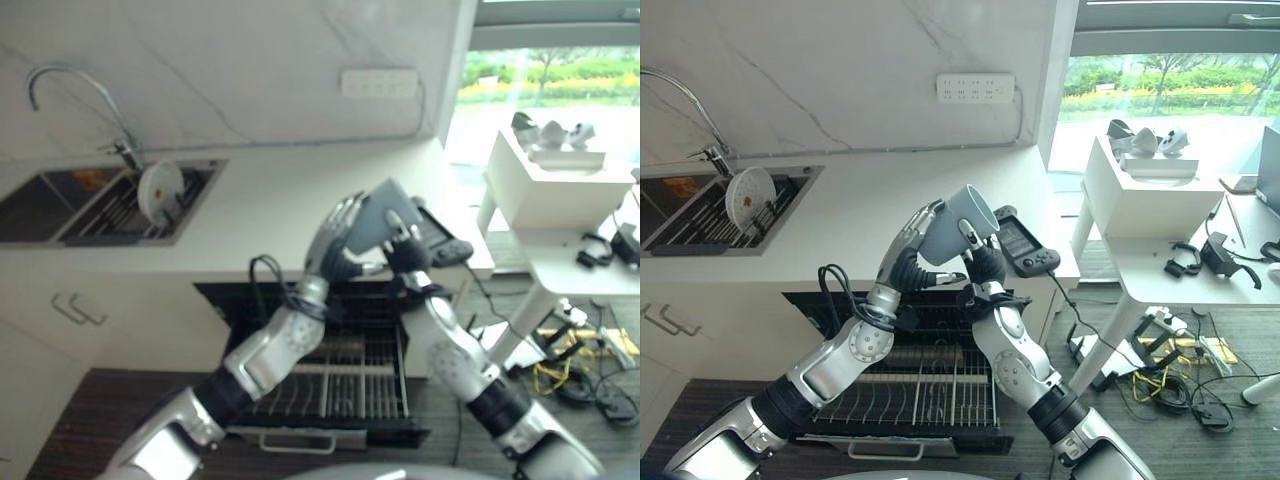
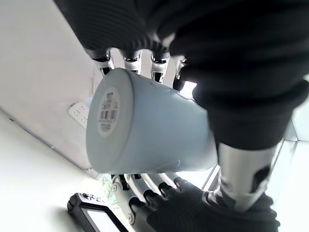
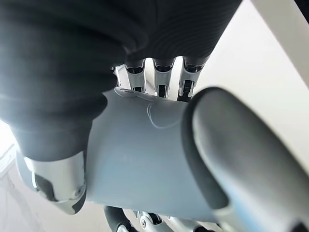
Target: Place the dishes in the dishwasher.
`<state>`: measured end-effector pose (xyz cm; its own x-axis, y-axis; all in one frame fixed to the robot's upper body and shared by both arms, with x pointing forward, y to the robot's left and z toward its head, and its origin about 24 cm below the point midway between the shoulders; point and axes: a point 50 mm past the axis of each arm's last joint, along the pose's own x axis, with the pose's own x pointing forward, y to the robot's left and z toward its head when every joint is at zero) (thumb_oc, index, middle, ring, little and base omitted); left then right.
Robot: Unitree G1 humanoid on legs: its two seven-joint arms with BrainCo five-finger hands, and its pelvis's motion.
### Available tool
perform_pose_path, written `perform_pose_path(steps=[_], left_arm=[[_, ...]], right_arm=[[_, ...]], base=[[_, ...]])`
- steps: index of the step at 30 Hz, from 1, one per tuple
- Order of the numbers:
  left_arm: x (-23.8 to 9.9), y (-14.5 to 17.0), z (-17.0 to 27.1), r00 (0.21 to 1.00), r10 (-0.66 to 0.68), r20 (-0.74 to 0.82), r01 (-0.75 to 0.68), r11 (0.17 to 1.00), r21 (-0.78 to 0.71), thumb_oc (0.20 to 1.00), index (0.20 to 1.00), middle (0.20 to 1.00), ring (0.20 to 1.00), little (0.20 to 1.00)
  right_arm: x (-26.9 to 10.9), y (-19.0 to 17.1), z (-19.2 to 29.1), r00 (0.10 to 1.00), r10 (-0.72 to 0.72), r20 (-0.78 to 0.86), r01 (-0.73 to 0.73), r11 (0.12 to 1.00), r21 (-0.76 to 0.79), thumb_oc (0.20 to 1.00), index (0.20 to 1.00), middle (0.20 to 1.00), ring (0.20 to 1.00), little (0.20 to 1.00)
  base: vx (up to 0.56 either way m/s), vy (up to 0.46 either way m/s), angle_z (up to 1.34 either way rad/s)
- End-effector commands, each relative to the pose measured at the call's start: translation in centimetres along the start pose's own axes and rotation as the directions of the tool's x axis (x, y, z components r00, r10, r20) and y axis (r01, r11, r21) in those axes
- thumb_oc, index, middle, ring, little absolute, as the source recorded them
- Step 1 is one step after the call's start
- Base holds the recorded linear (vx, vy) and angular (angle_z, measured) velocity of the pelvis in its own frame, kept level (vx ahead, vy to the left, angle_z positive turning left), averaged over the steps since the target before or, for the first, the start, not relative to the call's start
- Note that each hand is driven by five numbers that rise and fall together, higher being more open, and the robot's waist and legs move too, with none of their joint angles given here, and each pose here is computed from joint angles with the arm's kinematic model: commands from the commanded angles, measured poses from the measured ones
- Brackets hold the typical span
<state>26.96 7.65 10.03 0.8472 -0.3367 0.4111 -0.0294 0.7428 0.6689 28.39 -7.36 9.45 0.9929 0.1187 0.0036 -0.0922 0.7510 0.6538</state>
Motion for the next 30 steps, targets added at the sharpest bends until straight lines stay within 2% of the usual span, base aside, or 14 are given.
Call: perform_pose_path(steps=[1,10,13,17,21,23,26,28,30], left_arm=[[0.4,-0.7,0.6,0.994,-0.042,0.099,0.036,0.997,0.066,1.0,1.0,1.0,1.0,1.0],[-0.5,0.4,-1.3,0.999,0.038,0.026,-0.04,0.996,0.074,1.0,1.0,1.0,1.0,1.0],[-1.7,2.7,-3.1,0.997,0.073,-0.036,-0.07,0.995,0.066,1.0,1.0,1.0,1.0,1.0],[-4.0,5.3,-4.5,0.996,0.027,-0.082,-0.026,1.0,0.007,1.0,1.0,1.0,1.0,1.0],[-6.0,6.7,-5.7,0.984,-0.07,-0.162,0.051,0.992,-0.115,1.0,1.0,1.0,1.0,1.0],[-7.3,6.5,-5.4,0.967,-0.219,-0.127,0.197,0.966,-0.167,1.0,1.0,1.0,1.0,1.0],[-9.2,7.9,-6.2,0.925,-0.341,-0.169,0.31,0.932,-0.188,1.0,1.0,1.0,1.0,1.0],[-9.8,7.9,-6.2,0.903,-0.395,-0.169,0.368,0.914,-0.172,1.0,1.0,1.0,1.0,1.0],[-10.7,7.6,-6.4,0.848,-0.495,-0.188,0.469,0.867,-0.169,1.0,1.0,1.0,1.0,1.0]], right_arm=[[1.1,5.4,4.5,0.947,0.168,0.273,-0.2,0.976,0.093,0.2,0.2,0.2,0.2,0.2],[1.1,3.8,6.1,0.928,0.149,0.341,-0.193,0.976,0.1,0.2,0.2,0.2,0.2,0.2],[0.1,2.2,6.6,0.925,0.198,0.325,-0.233,0.97,0.072,0.2,0.2,0.2,0.2,0.2],[-1.7,-0.3,6.6,0.921,0.264,0.286,-0.284,0.958,0.031,0.2,0.2,0.2,0.2,0.2],[-3.2,-1.7,6.3,0.918,0.331,0.219,-0.328,0.943,-0.049,0.2,0.2,0.2,0.2,0.2],[-3.7,-2.6,6.0,0.92,0.354,0.166,-0.344,0.935,-0.087,0.2,0.2,0.2,0.2,0.2],[-4.5,-4.1,5.7,0.918,0.388,0.081,-0.375,0.917,-0.137,0.2,0.2,0.2,0.2,0.2],[-4.8,-4.4,5.4,0.915,0.399,0.052,-0.387,0.909,-0.157,0.2,0.2,0.2,0.2,0.2],[-5.0,-4.8,5.1,0.916,0.402,0.009,-0.394,0.901,-0.182,0.2,0.2,0.2,0.2,0.2]], base=[[0.0,0.0,0.0],[0.0,0.0,0.0],[0.0,0.0,0.0],[-0.01,0.02,0.02],[-0.02,0.069,0.01],[-0.02,0.079,0.01],[-0.02,0.079,-0.04],[-0.01,0.029,-0.02],[-0.01,0.016,0.0]])
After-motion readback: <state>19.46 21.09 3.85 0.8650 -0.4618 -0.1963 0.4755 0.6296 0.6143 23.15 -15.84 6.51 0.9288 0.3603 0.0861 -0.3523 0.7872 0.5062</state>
